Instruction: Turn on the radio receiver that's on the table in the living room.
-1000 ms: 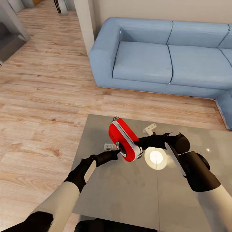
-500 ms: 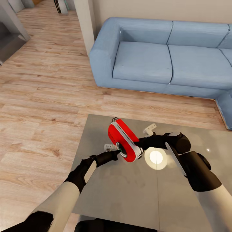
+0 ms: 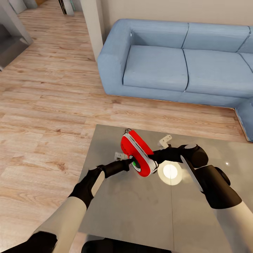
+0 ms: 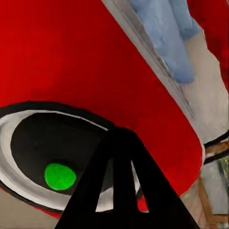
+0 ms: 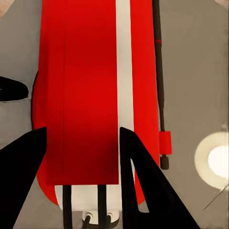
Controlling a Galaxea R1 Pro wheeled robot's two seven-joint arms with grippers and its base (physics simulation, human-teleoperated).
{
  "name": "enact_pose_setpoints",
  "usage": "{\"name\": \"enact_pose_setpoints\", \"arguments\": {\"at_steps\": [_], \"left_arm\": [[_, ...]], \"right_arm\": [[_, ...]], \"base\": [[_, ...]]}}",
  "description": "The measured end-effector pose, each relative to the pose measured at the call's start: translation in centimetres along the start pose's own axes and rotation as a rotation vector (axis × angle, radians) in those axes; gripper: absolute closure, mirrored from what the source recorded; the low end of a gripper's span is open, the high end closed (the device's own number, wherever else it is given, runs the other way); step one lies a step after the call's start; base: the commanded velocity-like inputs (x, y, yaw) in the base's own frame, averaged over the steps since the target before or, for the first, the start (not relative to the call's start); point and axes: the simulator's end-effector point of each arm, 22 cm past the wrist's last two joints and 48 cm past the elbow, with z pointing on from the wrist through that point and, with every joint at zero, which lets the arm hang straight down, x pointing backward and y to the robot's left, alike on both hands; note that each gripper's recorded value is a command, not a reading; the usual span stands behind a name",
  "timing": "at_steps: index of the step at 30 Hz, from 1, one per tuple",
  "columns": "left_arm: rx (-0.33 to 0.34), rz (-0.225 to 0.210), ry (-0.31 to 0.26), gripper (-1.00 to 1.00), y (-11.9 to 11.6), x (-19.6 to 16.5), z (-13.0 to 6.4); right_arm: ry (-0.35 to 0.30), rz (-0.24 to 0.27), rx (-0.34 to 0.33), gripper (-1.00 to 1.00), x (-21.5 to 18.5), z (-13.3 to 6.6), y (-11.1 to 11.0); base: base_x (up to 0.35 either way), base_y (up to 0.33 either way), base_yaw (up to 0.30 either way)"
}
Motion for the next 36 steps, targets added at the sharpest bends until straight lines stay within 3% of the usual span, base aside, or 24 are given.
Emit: {"name": "enact_pose_setpoints", "arguments": {"at_steps": [5, 9, 11, 14, 16, 20, 22, 25, 28, 36], "left_arm": [[0.091, -0.017, 0.023, 1.00, -2.4, -0.7, -0.1], [0.099, -0.023, 0.023, 1.00, -2.5, -0.9, -0.2], [0.077, -0.014, 0.030, 1.00, -1.1, -0.9, -1.2], [0.036, 0.014, 0.057, 1.00, 2.9, -0.9, -5.0], [0.039, 0.028, 0.077, 1.00, 5.4, -1.0, -8.6], [-0.011, 0.007, 0.098, 1.00, 9.6, -0.3, -13.8], [-0.031, -0.013, 0.075, 1.00, 11.6, 0.1, -17.3], [-0.026, -0.029, 0.057, 1.00, 12.4, 1.5, -20.1], [-0.030, -0.048, 0.058, 1.00, 12.8, 2.4, -21.4], [-0.028, -0.062, 0.056, 1.00, 12.8, 2.8, -21.3]], "right_arm": [[0.025, -0.039, 0.126, 1.00, 0.6, -0.3, -3.1], [0.037, -0.053, 0.212, 1.00, 1.1, -1.0, -5.7], [0.036, -0.055, 0.228, 1.00, 0.9, -1.4, -6.5], [0.037, -0.069, 0.288, 1.00, 0.6, -2.8, -9.3], [0.042, -0.082, 0.343, 1.00, 0.7, -3.6, -11.2], [0.035, -0.061, 0.352, 1.00, 0.6, -4.0, -11.8], [0.037, -0.065, 0.375, 1.00, 0.6, -4.2, -12.4], [0.035, -0.059, 0.367, 1.00, 0.6, -4.2, -12.2], [0.034, -0.059, 0.370, 1.00, 0.6, -4.2, -12.3], [0.028, -0.055, 0.358, 1.00, 0.3, -4.0, -11.8]], "base": [[0.000, 0.000, 0.000], [0.000, 0.000, 0.000], [0.000, 0.000, 0.000], [0.000, 0.000, 0.000], [0.000, 0.000, 0.000], [0.000, 0.000, 0.000], [0.000, 0.000, 0.000], [0.000, 0.000, 0.000], [0.000, 0.000, 0.000], [0.000, 0.000, 0.000]]}}
